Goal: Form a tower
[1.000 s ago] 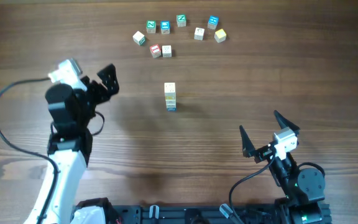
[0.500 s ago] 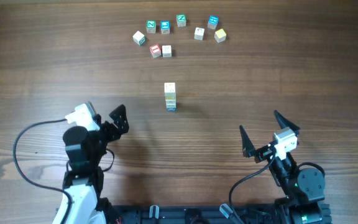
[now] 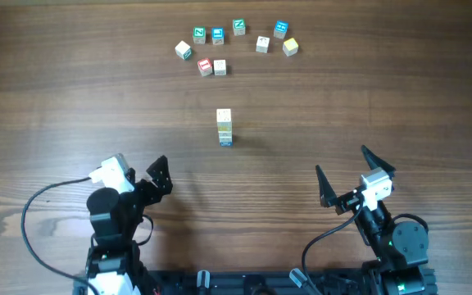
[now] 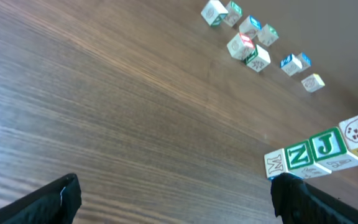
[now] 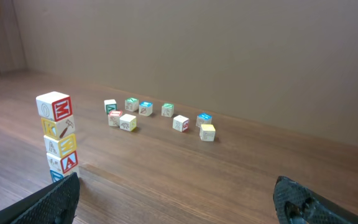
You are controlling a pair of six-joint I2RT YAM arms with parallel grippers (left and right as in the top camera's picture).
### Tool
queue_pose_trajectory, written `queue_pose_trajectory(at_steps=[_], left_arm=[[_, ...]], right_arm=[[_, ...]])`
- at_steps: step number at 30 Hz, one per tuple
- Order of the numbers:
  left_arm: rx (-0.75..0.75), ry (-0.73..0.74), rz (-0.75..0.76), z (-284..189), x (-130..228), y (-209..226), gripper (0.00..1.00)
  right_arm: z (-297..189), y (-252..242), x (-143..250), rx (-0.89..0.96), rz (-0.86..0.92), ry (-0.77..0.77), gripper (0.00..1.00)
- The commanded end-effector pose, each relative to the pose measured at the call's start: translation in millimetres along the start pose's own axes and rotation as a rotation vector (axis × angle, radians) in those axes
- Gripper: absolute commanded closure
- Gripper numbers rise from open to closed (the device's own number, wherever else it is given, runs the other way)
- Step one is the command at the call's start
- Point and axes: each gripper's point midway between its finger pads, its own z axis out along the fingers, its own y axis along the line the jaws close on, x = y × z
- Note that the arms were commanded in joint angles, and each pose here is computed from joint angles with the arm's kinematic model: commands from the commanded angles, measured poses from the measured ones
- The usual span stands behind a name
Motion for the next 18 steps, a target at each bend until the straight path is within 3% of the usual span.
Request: queue_pose_trajectory(at_steps=[1, 9, 18], left_arm=[[-0.035, -0.041, 0.031, -9.3, -5.2, 4.1, 0.00], [0.039, -0.169, 0.230, -27.2, -27.6, -18.4, 0.00], [0.169, -0.306, 0.588, -45.5, -40.7, -61.6, 0.00]], right_arm=[[-0.7, -3.8, -1.7, 0.021, -0.013, -0.008, 0.00], [-0.7, -3.9, -1.7, 0.021, -0.012, -0.008, 0.00], [-0.7, -3.9, -1.7, 0.021, -0.013, -0.008, 0.00]])
